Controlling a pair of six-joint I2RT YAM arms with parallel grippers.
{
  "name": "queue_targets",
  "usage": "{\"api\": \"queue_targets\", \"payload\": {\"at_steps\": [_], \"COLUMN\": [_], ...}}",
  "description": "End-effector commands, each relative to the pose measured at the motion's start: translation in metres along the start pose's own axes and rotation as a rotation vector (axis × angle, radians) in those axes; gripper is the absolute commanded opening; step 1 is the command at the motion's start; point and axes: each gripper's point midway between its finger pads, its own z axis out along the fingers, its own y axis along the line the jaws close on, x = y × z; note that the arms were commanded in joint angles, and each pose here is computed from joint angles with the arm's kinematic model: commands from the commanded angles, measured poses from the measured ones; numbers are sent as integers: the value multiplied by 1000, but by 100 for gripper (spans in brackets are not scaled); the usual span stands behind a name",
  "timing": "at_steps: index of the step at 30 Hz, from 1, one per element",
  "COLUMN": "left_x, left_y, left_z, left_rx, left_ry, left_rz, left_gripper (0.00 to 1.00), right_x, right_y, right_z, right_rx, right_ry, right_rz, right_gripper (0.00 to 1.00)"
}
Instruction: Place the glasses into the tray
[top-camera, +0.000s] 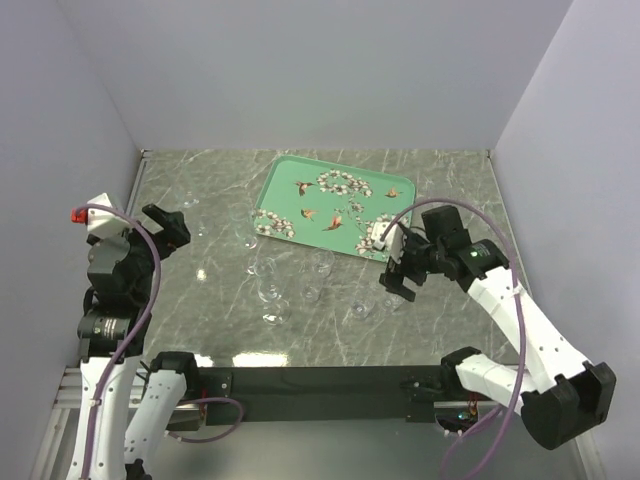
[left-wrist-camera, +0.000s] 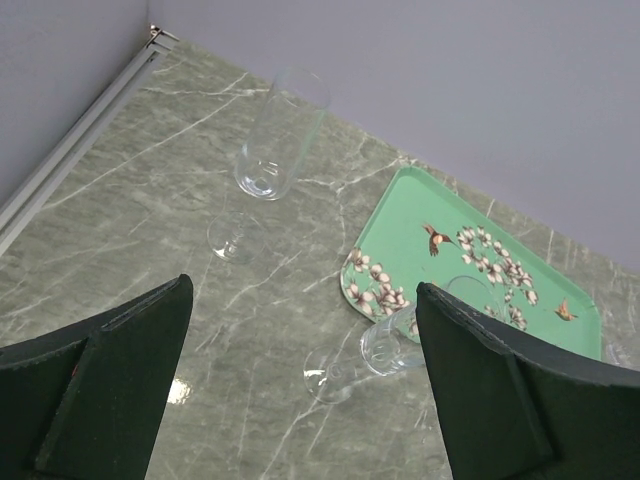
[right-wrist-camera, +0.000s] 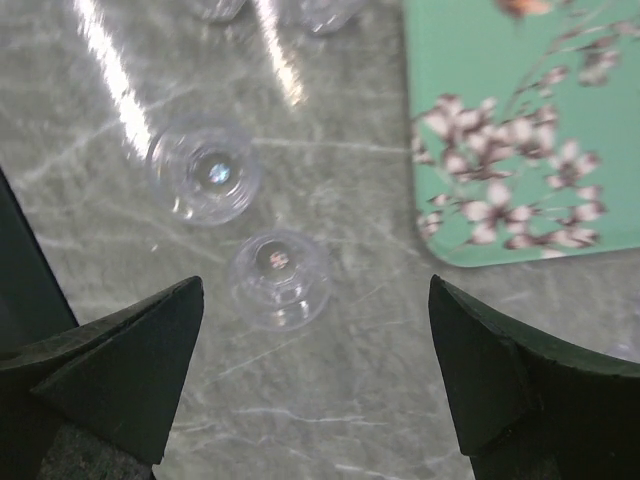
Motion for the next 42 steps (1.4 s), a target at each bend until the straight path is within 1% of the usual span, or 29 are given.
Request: {"api": "queue_targets", "payload": {"at_steps": [1, 3, 8, 12, 17, 22, 24, 25, 26, 28, 29, 30, 31, 34, 35, 37, 40, 42], "left_x": [-3, -1, 1, 1, 2, 4, 4, 3, 3, 2, 3, 2, 2, 2, 2, 2, 1, 1], "left_y": [-2, -2, -2, -3, -2, -4, -7, -8, -10, -11, -11, -11, -11, -13, -14, -16, -19, -20], "left_z": [-4, -4, -4, -4, -4, -2, -2, -2, -2, -2, -2, -2, -2, -4, -4, -5, -5, -5], "left_rx": [14, 15, 16, 17, 15, 28, 44, 52, 63, 65, 64, 64, 65, 78, 82, 95, 111, 119], "left_ry": [-12, -8, -3, -1, 2, 7, 6, 2, 0, -2, 1, 1, 2, 1, 2, -5, -10, -9], "left_rz": [-27, -34, -35, -31, -31, -34, -34, -34, -36, -38, -39, -41, -41, -43, -43, -50, -59, -64], "left_gripper": [99, 99, 100, 99, 99, 99, 99, 100, 99, 99, 99, 99, 99, 99, 99, 99, 99, 99], "right_x": [23, 37, 51, 65, 79, 86, 91, 91, 94, 95, 96, 96, 96, 94, 93, 87, 76, 59], "right_y": [11, 13, 3, -1, -3, -9, -10, -13, -12, -12, -12, -11, -12, -9, -10, -9, -11, -20], "right_z": [12, 22, 38, 51, 61, 69, 71, 72, 74, 76, 77, 77, 78, 78, 77, 75, 66, 60], "right_rx": [-64, -98, -124, -118, -114, -83, -75, -66, -74, -76, -83, -86, -86, -96, -97, -104, -110, -108], "right_ry": [75, 124, 179, 219, 250, 255, 268, 266, 275, 278, 283, 284, 281, 273, 269, 260, 250, 228], "right_rz": [-49, -37, 49, 90, 144, 178, 190, 190, 200, 206, 211, 214, 218, 228, 229, 233, 240, 246], "right_gripper": [97, 92, 84, 81, 71, 66, 61, 59, 52, 44, 37, 33, 27, 14, 5, 0, 0, 0]}}
